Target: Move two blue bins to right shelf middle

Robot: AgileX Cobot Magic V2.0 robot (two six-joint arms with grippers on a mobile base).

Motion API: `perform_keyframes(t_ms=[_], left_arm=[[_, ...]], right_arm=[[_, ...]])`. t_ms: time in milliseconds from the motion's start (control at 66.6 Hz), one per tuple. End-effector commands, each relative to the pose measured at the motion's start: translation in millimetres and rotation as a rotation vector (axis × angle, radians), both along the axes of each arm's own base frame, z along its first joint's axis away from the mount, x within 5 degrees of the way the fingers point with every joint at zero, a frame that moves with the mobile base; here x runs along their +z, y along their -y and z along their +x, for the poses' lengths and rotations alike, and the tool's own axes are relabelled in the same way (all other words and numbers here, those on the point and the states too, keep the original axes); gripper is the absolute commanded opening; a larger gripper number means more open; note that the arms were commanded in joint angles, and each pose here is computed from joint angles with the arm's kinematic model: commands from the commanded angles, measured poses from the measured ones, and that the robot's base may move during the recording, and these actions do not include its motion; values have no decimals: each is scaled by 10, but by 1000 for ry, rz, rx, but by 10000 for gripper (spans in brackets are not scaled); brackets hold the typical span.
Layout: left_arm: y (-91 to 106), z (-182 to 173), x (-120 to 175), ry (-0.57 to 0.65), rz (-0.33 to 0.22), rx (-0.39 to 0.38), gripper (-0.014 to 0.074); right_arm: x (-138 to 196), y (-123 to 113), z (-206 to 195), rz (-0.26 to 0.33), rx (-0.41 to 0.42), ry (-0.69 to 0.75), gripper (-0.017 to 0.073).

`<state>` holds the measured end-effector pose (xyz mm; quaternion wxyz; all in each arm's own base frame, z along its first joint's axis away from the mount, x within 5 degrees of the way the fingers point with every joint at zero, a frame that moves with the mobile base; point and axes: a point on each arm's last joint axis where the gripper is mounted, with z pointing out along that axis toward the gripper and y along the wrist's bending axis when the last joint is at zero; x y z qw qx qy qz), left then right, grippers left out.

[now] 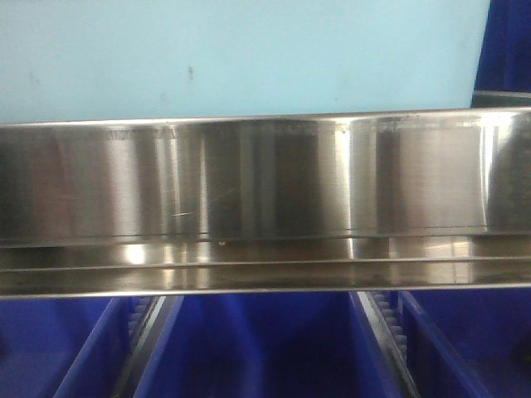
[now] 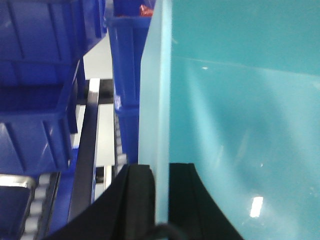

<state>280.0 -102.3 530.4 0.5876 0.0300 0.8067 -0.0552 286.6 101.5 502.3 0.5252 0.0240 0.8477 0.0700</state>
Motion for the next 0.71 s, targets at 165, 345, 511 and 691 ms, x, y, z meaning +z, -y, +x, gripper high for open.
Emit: perform_keyframes(t_ms=[165,345,511,691], left_arm=[[-48,-180,62,-21,-26,1,-111],[-50,-248,-78,-8,-15,-28,-111],[-36,-304,-334,21,-55,-65,-111],[5,-307,-613,6,-84,-99,-111]], right_arm=[[121,-104,-157,-75,-34,89,-160],[-15,-284,-172,-98,-14,90,-160],[-200,-300,-144,-98,-34,53,-160],[-350,-267,-228,-78,-15,48,-160]])
